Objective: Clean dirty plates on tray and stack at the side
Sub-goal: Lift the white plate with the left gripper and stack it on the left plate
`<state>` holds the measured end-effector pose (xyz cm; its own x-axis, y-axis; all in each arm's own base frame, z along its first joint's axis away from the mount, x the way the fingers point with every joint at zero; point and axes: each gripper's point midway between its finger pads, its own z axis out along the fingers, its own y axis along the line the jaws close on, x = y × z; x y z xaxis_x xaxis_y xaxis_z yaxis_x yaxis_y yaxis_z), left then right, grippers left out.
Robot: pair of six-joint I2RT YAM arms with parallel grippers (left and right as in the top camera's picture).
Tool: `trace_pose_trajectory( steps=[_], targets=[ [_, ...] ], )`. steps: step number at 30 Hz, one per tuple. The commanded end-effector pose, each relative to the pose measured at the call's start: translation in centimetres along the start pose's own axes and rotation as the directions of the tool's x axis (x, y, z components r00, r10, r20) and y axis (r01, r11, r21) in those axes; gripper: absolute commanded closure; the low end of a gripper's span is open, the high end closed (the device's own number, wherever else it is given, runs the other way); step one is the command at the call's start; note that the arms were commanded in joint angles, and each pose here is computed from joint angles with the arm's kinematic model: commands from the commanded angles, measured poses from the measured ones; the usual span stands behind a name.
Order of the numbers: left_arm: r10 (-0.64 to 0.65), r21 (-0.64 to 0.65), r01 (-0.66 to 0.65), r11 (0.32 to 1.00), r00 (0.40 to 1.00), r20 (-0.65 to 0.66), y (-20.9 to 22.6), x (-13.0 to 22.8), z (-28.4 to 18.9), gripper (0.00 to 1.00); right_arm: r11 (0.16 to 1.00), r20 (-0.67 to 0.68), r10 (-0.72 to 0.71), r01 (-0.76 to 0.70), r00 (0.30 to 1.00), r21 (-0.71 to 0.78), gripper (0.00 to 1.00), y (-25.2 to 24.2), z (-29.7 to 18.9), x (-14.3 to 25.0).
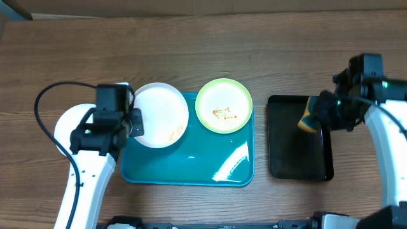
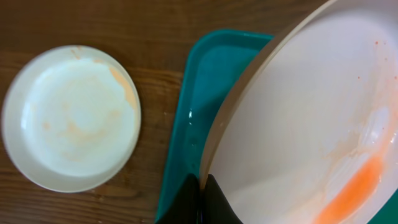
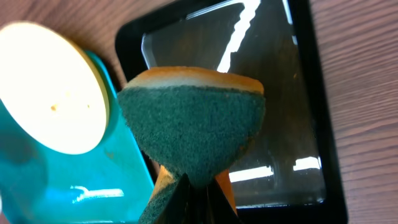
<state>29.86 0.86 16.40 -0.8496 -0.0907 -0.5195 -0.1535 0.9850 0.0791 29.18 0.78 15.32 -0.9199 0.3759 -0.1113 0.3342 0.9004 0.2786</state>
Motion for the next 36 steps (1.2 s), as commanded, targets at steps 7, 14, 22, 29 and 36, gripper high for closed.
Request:
trace_pose_trajectory(
  steps=[7,14,22,29,36],
  targets=[
    [0.31,-0.303,-0.235,0.923,0.924,0.226,-2.5,-4.9,-5.3,0.96,0.995,-0.026,-0.087,0.086,0.996,-0.047,0.96,0.1,1.6,1.8],
    [0.491,-0.566,-0.274,0.778,0.827,0.274,-4.9,-6.2,-8.0,0.96,0.995,-0.023,-0.088,0.086,0.996,-0.048,0.96,0.1,1.6,1.7],
    [0.683,-0.7,-0.429,0.571,0.722,0.115,-8.7,-5.4,-5.7,0.96,0.995,-0.022,-0.091,0.09,0.996,-0.045,0.96,0.1,1.6,1.7],
    [0.7,-0.713,-0.444,0.543,0.708,0.092,-9.3,-5.2,-5.1,0.96,0.993,-0.025,-0.109,0.108,0.994,-0.044,0.96,0.0,1.6,1.8],
    [0.681,-0.711,-0.425,0.56,0.726,0.102,-8.8,-5.3,-5.0,0.96,0.993,-0.025,-0.113,0.112,0.993,-0.044,0.96,0.0,1.6,1.8]
  ],
)
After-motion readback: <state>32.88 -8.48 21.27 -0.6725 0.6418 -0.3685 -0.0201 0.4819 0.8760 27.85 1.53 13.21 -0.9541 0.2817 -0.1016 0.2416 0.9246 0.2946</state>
